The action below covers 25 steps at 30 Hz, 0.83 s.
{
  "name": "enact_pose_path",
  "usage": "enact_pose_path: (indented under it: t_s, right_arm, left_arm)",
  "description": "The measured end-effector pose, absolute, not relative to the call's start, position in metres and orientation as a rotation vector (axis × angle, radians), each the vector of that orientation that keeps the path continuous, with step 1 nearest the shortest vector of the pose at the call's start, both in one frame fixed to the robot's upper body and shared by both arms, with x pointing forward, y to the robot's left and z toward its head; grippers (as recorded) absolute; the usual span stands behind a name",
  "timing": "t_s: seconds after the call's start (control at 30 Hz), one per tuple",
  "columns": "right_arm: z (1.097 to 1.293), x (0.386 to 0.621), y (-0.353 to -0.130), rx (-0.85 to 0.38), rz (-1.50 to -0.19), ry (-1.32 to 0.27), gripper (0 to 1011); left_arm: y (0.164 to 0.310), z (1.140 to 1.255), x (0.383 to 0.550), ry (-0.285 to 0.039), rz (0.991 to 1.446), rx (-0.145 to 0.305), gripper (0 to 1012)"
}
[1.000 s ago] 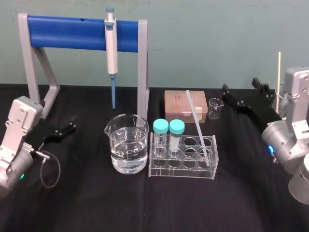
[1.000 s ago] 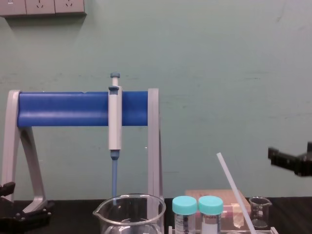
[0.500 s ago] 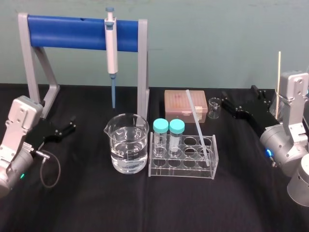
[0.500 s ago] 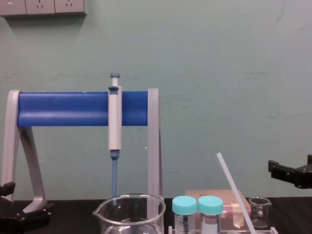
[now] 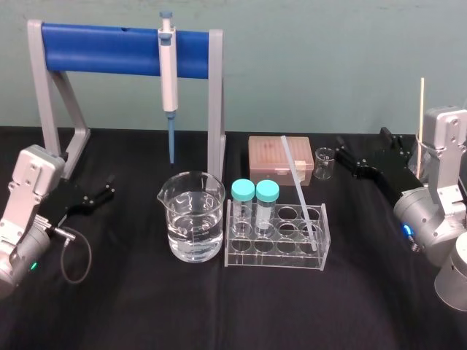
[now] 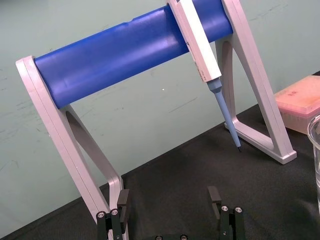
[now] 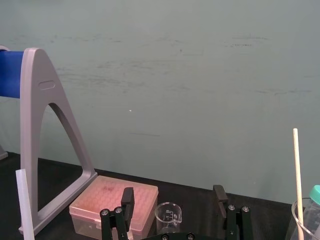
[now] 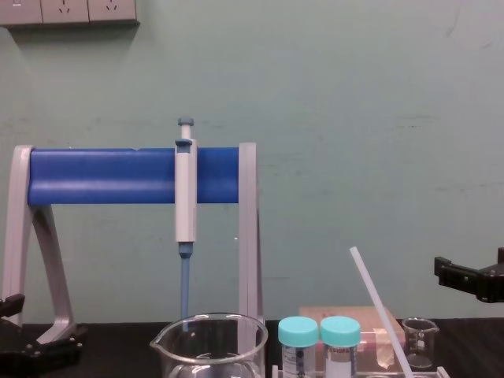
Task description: Pick up the stirring rod with one hand, then place it down.
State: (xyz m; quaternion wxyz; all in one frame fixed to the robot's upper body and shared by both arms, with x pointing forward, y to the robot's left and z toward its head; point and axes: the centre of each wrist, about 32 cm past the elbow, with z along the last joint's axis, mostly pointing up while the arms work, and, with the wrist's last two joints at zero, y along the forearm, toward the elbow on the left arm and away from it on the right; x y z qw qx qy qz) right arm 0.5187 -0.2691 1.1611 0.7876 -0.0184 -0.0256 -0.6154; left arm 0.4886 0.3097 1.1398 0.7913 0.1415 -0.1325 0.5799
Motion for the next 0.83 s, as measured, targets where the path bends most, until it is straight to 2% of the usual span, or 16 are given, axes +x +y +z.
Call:
enact_pose_path:
  t_s: [0.83]
  right_arm:
    - [1.1612, 0.5187, -0.2691, -0.037, -1.326, -0.056, 1000]
  left_arm:
    - [0.3097, 1.1398, 0.4886, -0.285, 1.248, 0.304, 1000]
